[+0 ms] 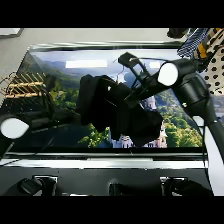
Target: Fold the clothes and pants, and hang the long-sleeved shirts on hangers.
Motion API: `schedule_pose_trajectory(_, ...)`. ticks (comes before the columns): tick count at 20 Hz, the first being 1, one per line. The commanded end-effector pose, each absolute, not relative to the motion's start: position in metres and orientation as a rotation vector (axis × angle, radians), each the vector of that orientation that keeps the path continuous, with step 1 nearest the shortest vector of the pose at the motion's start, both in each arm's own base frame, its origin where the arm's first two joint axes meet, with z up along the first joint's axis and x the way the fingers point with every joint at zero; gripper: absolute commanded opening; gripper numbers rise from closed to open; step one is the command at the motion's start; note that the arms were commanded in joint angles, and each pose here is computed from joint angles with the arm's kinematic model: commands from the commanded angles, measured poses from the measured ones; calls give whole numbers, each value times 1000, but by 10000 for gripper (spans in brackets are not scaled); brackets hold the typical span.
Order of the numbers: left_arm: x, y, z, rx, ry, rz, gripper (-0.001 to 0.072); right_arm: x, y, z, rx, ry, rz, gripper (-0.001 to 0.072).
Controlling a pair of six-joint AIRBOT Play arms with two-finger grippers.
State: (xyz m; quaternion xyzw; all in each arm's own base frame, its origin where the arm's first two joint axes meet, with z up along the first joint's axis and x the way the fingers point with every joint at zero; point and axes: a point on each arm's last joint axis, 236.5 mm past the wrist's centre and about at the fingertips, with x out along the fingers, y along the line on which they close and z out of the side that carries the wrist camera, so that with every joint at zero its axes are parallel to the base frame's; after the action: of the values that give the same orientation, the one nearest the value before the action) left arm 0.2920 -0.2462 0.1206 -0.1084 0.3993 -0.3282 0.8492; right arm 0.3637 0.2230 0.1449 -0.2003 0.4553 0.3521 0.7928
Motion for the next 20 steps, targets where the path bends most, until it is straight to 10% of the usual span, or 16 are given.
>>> schedule_pose_trajectory(1, 277, -267, 91, -248, 849, -723, 30, 357, 215, 179, -472, 923, 755, 16)
schedule_pose_trajectory(2, 280, -271, 93, -257, 831, -724, 111, 358, 214, 186, -477, 901, 749, 16)
schedule_pose_trajectory(4, 291, -267, 108, -328, 802, -698, 521, 359, 210, 195, -495, 871, 751, 17)
schedule_pose_trajectory(5, 296, -261, 118, -363, 805, -688, 556, 361, 205, 196, -497, 869, 743, 17)
schedule_pose_trajectory(20, 338, -172, 149, 30, 781, -921, 530, 351, 211, 180, -733, 649, 1281, 18)
